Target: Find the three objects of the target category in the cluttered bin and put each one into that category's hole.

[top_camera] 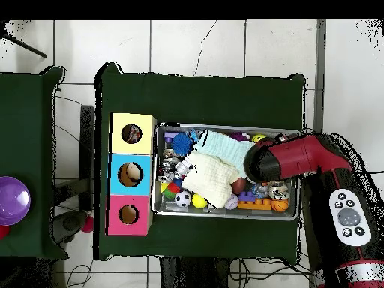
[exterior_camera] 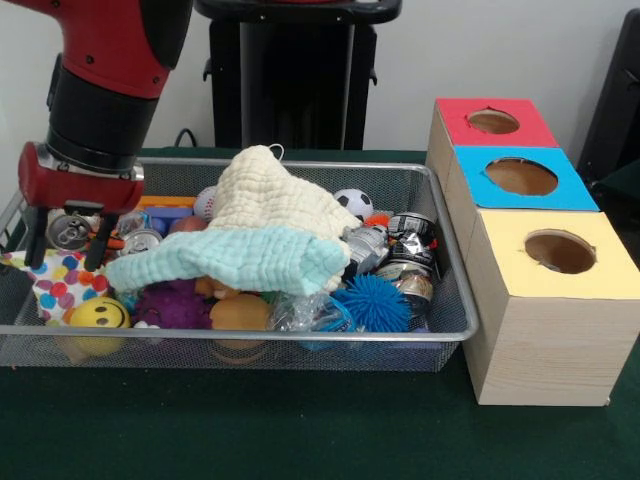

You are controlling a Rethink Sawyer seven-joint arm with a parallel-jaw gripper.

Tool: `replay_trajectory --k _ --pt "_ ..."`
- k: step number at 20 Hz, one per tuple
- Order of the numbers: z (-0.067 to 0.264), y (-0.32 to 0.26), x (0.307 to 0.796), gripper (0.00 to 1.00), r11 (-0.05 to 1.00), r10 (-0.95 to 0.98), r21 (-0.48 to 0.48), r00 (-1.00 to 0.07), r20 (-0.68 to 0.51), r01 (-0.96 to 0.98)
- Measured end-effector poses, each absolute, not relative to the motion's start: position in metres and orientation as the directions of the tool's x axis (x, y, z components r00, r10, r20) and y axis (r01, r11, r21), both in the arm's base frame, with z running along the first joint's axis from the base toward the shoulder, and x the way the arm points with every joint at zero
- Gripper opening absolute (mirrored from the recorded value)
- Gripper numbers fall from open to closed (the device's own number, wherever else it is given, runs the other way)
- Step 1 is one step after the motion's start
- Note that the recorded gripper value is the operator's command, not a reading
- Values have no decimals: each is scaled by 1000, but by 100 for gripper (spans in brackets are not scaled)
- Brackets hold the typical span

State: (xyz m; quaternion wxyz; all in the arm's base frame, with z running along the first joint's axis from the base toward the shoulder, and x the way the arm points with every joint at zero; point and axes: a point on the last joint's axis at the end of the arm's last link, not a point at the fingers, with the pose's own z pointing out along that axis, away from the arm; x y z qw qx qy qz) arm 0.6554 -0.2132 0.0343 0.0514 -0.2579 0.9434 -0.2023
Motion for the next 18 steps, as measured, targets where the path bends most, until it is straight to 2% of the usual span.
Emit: replay_trajectory --k 4,7,12,18 --pt "30 -210 651 100 814 -471 -376 -882 16 -442" --pt "32 -207 644 100 839 -426 -345 -902 64 -421" --pt "40 -216 641 100 834 -392 -359 -908 152 -420" --pt "48 -236 652 100 831 -367 -392 -918 146 -395"
